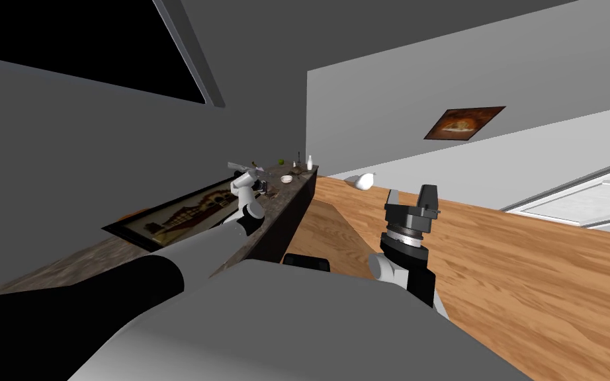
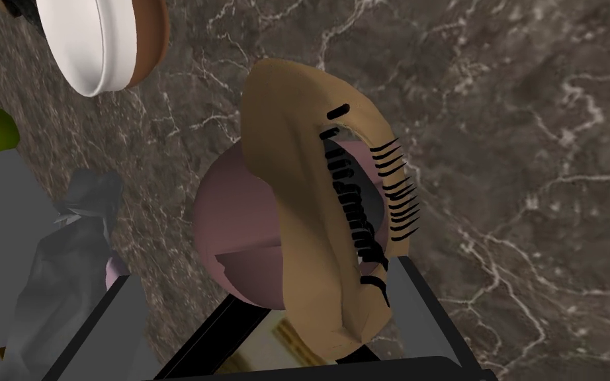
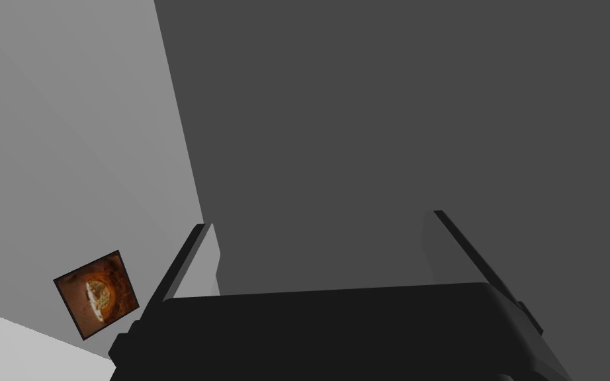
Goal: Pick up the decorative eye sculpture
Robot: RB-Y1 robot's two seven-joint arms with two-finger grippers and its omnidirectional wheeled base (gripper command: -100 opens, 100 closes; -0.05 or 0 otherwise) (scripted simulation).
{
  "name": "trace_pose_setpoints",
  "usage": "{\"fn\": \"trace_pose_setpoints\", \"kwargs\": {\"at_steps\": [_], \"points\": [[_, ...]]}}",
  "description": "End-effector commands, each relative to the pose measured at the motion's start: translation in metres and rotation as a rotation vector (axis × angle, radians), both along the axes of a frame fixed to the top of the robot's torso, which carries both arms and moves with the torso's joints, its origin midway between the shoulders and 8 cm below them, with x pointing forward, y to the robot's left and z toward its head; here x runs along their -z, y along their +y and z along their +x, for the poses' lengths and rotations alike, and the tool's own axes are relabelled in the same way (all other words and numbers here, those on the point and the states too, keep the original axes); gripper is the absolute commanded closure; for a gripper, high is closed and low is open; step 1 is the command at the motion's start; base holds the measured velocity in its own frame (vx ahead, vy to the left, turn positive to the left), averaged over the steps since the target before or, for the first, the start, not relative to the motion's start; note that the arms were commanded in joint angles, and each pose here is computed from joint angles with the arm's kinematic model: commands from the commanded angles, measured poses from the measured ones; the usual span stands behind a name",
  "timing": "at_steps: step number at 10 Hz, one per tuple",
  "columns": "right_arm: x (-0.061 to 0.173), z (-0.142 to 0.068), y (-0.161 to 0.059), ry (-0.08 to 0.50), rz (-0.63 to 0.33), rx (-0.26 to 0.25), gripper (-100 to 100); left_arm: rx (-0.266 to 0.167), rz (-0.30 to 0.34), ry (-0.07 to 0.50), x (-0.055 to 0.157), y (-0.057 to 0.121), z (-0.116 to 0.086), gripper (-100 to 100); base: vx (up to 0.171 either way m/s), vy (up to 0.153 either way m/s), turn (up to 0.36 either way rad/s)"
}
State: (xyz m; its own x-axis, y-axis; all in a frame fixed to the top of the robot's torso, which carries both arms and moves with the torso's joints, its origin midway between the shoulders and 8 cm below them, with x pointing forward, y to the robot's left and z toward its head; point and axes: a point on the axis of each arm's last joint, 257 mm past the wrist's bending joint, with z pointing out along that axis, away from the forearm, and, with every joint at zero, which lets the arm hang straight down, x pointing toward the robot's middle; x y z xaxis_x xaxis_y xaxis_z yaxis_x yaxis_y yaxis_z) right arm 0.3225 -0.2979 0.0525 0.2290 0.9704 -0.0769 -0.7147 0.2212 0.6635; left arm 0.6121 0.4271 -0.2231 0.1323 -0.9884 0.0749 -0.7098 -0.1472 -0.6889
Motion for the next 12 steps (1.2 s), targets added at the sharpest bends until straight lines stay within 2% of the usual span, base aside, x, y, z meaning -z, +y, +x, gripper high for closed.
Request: {"fn": "trace_pose_setpoints", "kwargs": {"at_steps": [1,4,5,6,10,11,12], "points": [[0.0,0.0,0.0,0.0,0.0,0.0,0,0.006,0.018,0.032,0.01,0.004,-0.013,-100,-0.001,0.001,-0.181],[0.0,0.0,0.0,0.0,0.0,0.0,0,-0.054,-0.028,0.047,0.024,0.02,-0.027,-100,-0.001,0.004,-0.021],[0.0,0.0,0.0,0.0,0.0,0.0,0,-0.043,-0.016,0.047,0.022,0.018,-0.025,-100,0.0,0.0,0.0],[0.0,0.0,0.0,0.0,0.0,0.0,0,-0.045,-0.018,0.047,0.023,0.018,-0.026,100,0.0,0.0,0.0],[0.0,0.0,0.0,0.0,0.0,0.0,0,-0.047,-0.017,0.042,0.02,0.019,-0.025,100,0.002,0.001,-0.002],[0.0,0.0,0.0,0.0,0.0,0.0,0,-0.047,-0.018,0.042,0.021,0.019,-0.025,0,0.0,0.0,0.0],[0.0,0.0,0.0,0.0,0.0,0.0,0,-0.051,-0.037,0.011,0.01,0.015,-0.011,100,-0.005,-0.006,0.175]]}}
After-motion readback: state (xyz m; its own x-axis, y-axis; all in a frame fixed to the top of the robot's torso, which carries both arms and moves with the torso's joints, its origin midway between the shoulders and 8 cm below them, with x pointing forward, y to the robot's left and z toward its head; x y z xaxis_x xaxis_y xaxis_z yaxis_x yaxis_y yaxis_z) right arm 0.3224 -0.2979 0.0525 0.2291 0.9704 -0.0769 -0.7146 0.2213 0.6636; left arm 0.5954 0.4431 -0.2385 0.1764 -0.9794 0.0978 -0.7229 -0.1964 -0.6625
